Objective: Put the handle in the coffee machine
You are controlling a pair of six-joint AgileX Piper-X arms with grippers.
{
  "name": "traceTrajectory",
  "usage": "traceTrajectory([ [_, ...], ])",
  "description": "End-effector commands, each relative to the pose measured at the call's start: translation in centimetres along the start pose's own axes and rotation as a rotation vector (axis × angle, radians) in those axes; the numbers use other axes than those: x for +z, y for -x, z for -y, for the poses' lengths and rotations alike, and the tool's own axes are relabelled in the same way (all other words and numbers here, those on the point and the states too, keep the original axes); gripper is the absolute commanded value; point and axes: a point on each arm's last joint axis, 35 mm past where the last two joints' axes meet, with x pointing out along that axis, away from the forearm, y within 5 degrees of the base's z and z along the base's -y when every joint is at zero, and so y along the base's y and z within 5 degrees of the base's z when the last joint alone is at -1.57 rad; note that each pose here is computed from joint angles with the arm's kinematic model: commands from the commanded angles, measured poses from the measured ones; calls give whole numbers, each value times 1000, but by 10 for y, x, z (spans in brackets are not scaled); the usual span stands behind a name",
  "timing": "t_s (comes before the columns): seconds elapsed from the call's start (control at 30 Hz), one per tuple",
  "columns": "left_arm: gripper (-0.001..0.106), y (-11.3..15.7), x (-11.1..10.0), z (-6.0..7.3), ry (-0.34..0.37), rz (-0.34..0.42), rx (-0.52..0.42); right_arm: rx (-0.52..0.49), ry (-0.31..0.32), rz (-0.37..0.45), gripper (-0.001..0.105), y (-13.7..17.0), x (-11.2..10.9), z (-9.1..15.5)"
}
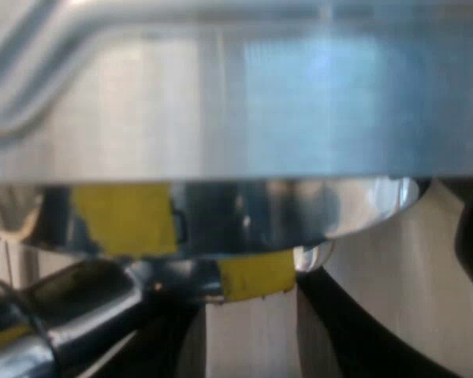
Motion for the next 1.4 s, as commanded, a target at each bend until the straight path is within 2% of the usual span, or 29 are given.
traceTrajectory([
  [0.03, 0, 3, -1, 10, 3, 30, -39, -34, -131, 74, 31, 2, 32, 12],
  [0.23, 0, -1, -6, 9, 20, 18, -43, -39, -114, 53, 31, 11, 30, 18],
  [0.37, 0, 0, -6, 9, 29, 19, -42, -3, -63, 28, 31, 27, 24, 28],
  [0.43, 0, 0, -6, 9, 45, 19, -42, 21, -57, 28, 31, 39, 25, 33],
  [0.73, 0, 5, -4, 13, 37, 52, -28, 101, -60, 49, 31, 75, 34, 44],
  [0.93, 0, 14, -3, 19, 17, 95, -4, 155, -104, 41, 31, 91, 41, 51],
  [1.0, 0, 16, -3, 21, 16, 103, 0, 227, -105, 30, 31, 95, 44, 53],
  [1.03, 0, 17, -3, 21, 14, 105, 0, 292, -131, 18, 31, 96, 47, 54],
  [1.13, 0, 17, -3, 22, 14, 106, 1, 348, -155, 9, 31, 97, 51, 56],
  [1.17, 0, 17, -3, 21, 11, 109, 3, 416, -160, -6, 31, 99, 53, 57],
  [1.2, 0, 17, -3, 21, 11, 109, 3, 550, -144, -29, 31, 103, 60, 62],
  [1.27, 0, 17, -2, 22, 28, 107, 1, 609, -122, -58, 31, 106, 63, 67],
  [1.4, 0, 14, -1, 26, 16, 97, -11, 683, -86, -85, 31, 111, 73, 80],
])
